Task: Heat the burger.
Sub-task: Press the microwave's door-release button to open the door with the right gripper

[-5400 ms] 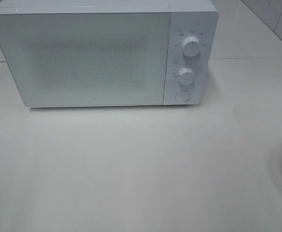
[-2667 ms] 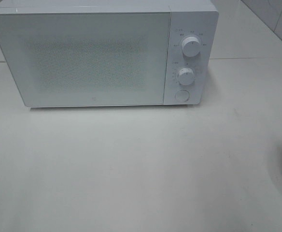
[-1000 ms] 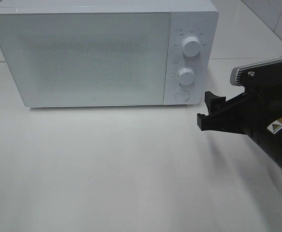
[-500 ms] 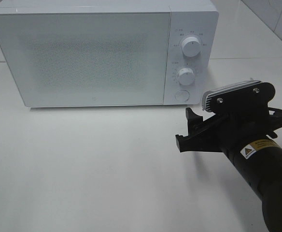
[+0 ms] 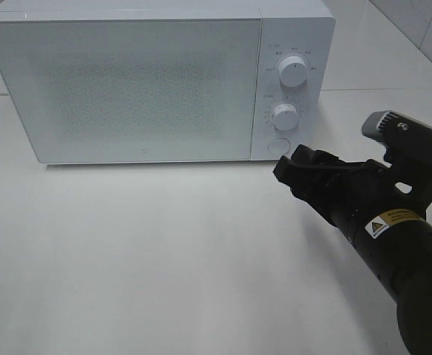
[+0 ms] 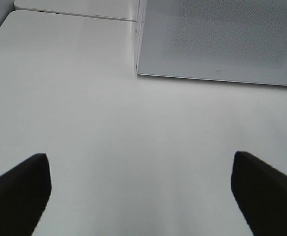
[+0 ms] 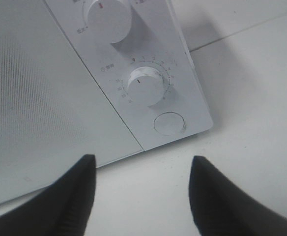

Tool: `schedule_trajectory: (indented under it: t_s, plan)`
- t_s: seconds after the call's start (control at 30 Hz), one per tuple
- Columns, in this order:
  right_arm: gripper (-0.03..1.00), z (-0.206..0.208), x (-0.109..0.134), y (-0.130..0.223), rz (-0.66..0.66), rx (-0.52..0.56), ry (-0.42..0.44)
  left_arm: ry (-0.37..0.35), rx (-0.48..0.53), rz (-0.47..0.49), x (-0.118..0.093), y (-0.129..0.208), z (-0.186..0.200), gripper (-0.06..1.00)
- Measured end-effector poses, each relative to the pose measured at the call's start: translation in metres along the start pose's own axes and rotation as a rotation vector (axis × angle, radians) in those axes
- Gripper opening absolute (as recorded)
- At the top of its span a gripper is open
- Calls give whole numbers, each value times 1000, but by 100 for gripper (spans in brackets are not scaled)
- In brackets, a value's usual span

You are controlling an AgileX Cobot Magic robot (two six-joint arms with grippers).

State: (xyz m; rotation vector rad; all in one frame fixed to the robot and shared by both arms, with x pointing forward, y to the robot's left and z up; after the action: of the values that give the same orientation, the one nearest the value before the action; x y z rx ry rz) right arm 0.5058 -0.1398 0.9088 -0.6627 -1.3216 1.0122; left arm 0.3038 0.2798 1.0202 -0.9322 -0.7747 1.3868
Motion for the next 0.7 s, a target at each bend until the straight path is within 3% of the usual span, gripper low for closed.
schedule_trajectory:
  t_s: [0.03, 0.07, 0.1, 0.13, 0.17, 0.2, 0.23, 0.27, 0.3, 0.33, 0.7]
  plan:
    - [53, 0, 0, 0, 0, 0, 0, 0, 0, 0, 0, 0, 0, 91]
    - [50, 0, 0, 0, -124, 0, 0, 0, 0, 0, 0, 0, 0, 91]
    - [43, 0, 0, 0, -186, 1, 0, 0, 0, 0, 0, 0, 0, 91]
    - [43, 0, 0, 0, -186, 1, 0, 0, 0, 0, 0, 0, 0, 91]
    - [35, 0, -1, 2, -297, 13, 6, 0, 0, 0, 0, 0, 0, 91]
    - [35, 0, -1, 2, -297, 13, 6, 0, 0, 0, 0, 0, 0, 91]
    - [31, 0, -2, 6, -406, 35, 18, 0, 0, 0, 0, 0, 0, 91]
    - [24, 0, -2, 9, -463, 46, 26, 0, 0, 0, 0, 0, 0, 91]
    - [24, 0, -2, 9, -463, 46, 26, 0, 0, 0, 0, 0, 0, 91]
    - [18, 0, -3, 12, -559, 61, 38, 0, 0, 0, 0, 0, 0, 91]
    - [2, 1, -4, 14, -764, 71, 56, 0, 0, 0, 0, 0, 0, 91]
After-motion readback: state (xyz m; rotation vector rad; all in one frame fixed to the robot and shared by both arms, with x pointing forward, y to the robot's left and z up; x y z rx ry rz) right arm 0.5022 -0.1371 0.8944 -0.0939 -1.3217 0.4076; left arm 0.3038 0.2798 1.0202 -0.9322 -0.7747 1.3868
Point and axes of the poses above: a point on each arm's last joint axis where the gripper is mounted, z pointing back along that axis away from the gripper, x along the wrist's bending axis when the last joint is at zero, y = z × x, the point moved 8 cm from there along -z, pointing out along that axis toward the gripper, and after that the axes turned 1 degree about -z, right-handed, at the moved point
